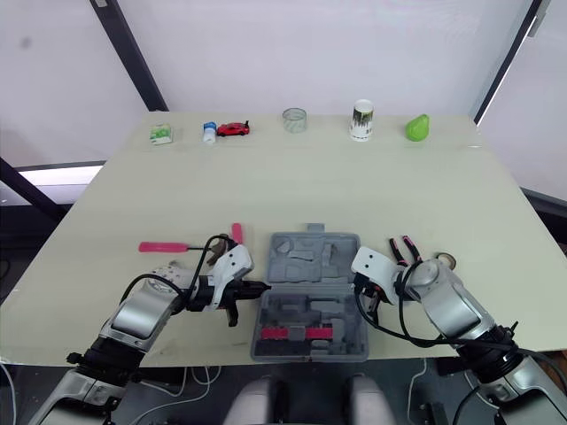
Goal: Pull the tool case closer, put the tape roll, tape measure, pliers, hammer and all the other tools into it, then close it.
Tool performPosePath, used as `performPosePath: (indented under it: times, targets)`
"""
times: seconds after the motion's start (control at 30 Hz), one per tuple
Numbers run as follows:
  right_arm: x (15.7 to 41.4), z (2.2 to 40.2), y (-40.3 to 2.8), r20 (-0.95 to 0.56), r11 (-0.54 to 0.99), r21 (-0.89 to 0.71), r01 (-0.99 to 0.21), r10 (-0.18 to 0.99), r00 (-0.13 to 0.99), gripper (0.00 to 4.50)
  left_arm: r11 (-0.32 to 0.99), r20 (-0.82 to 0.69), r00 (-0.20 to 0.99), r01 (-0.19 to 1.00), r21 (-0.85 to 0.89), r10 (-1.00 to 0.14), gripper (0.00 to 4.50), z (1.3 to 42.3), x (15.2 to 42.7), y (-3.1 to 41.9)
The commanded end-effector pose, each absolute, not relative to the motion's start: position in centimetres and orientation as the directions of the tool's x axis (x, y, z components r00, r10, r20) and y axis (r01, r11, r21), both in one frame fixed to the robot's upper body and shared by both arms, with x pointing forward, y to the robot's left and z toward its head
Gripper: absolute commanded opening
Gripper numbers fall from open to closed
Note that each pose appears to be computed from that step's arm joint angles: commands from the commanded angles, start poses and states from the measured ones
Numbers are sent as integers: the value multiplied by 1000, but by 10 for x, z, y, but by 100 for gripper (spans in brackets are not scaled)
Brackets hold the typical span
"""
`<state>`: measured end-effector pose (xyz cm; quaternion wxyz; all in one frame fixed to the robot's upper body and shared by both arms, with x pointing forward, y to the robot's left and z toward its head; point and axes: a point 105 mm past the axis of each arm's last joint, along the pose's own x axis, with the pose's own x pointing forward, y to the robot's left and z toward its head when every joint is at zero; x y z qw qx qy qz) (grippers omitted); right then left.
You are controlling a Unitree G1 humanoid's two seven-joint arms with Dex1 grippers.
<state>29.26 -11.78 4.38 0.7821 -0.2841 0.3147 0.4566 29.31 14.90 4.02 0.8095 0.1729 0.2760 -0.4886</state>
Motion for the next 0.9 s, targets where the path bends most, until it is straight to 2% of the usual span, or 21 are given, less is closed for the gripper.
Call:
performPosePath:
  times: [0.03, 0.9]
  targets:
    - [282, 45, -104, -740, 365, -121, -923, 587, 329, 0, 429, -603, 346, 903, 7, -718, 6, 42, 286, 140]
    - [272, 42, -111, -755, 363, -94, -927, 581, 304, 0, 415, -618, 309, 909, -31, -723, 6, 34, 264, 136]
